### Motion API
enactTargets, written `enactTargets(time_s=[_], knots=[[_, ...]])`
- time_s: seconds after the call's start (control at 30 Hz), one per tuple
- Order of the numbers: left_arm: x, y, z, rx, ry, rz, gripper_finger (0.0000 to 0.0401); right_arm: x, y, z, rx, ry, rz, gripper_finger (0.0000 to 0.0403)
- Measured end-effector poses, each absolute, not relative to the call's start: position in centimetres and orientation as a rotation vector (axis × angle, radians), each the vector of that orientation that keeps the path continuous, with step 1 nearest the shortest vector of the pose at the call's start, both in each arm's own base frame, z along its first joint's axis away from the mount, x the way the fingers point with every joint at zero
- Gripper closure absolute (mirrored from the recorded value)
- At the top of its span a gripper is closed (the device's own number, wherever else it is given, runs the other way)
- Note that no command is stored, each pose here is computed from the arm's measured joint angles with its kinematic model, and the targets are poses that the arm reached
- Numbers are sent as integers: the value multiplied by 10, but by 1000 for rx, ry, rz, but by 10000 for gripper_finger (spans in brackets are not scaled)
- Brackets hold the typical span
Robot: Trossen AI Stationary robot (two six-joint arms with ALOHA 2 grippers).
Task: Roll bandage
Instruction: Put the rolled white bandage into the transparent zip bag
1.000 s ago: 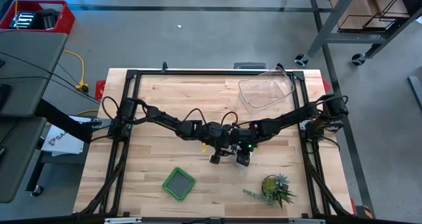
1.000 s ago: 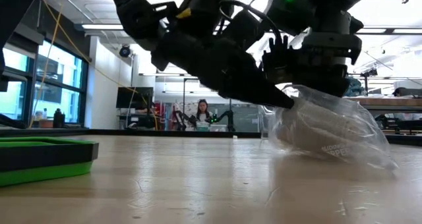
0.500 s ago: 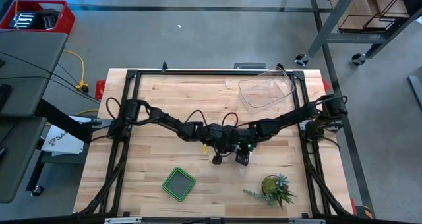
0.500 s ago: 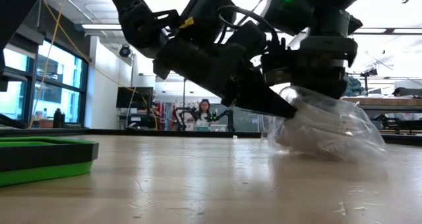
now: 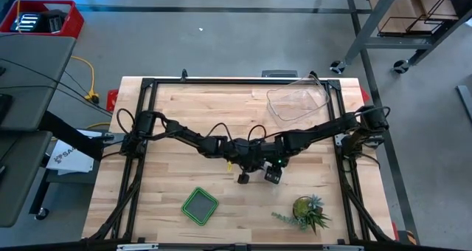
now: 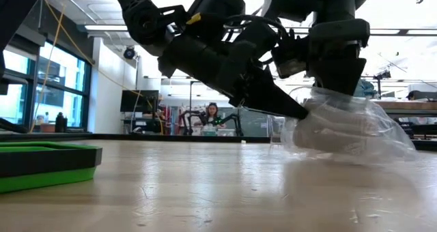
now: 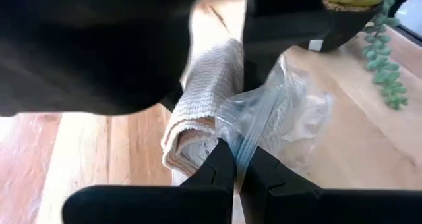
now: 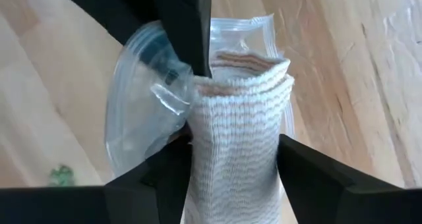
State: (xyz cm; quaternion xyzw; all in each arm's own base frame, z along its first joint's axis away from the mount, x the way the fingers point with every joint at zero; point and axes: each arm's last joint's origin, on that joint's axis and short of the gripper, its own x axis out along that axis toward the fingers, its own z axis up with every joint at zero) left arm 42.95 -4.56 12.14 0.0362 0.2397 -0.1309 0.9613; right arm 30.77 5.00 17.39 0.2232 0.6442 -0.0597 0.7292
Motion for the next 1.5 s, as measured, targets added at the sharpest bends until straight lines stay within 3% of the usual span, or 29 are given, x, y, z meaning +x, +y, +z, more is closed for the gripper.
enactTargets(time_s=[0.43,0.57,0.67,0.87,1.13,1.33,1.5], knots=[[426,-43,118,118,549,-261,401,299,47,189,423,1401,-113,194],[420,-42,100,113,643,-265,401,298,45,204,396,1325,-113,194],[422,-42,108,126,628,-249,400,296,42,210,405,1295,-115,194],[421,-41,105,165,643,-242,400,281,29,225,368,1280,-244,194],[412,-37,125,412,697,-219,401,253,21,252,599,1065,-336,194],[407,-35,158,650,639,-169,401,243,22,242,877,901,-309,194],[401,-41,187,833,586,-144,401,241,18,230,884,906,-314,194]])
